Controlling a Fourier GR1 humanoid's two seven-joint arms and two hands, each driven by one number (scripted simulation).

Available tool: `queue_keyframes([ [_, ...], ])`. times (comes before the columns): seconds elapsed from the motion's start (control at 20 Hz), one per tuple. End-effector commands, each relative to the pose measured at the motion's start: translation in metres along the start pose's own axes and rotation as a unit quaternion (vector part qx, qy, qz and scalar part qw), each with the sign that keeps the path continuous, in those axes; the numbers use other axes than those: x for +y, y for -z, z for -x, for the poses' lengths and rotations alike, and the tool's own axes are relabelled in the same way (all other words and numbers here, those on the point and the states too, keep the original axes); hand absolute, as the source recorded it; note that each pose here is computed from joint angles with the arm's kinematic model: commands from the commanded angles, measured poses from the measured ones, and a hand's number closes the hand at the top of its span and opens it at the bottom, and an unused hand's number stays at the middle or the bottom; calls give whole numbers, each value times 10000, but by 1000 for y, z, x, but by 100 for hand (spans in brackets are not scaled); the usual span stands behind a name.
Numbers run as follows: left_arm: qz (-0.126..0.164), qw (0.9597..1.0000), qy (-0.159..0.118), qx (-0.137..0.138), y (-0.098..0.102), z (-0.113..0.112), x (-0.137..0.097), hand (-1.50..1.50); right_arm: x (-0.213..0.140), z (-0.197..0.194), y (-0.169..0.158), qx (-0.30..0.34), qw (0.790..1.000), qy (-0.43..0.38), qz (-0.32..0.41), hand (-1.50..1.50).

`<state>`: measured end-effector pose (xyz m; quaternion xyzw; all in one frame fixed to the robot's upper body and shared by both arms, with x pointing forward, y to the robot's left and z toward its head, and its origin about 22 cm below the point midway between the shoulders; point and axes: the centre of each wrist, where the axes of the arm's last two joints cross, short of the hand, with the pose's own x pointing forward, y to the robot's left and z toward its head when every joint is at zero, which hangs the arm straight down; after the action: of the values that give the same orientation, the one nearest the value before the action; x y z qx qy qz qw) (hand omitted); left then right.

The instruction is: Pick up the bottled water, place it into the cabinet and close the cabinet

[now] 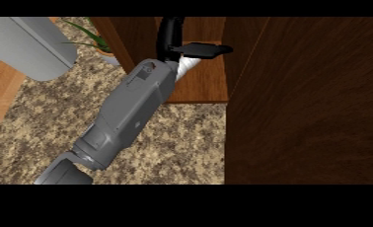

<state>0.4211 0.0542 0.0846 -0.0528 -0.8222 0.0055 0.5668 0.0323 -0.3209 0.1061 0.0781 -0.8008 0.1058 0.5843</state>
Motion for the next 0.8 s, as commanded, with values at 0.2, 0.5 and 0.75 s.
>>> queue_keyframes([
  [0.2, 256, 9983, -514, 81, -57, 7, -12, -150, 12, -28, 6, -261, 9996, -23, -93, -150],
  [0.5, 341, 9971, -673, 72, -94, -1, -8, -150, 23, -36, 14, -240, 9996, -58, -107, -150],
  [0.75, 423, 9942, -976, 172, -132, -8, 7, -150, 23, -34, 27, -296, 9995, -44, -56, -150],
])
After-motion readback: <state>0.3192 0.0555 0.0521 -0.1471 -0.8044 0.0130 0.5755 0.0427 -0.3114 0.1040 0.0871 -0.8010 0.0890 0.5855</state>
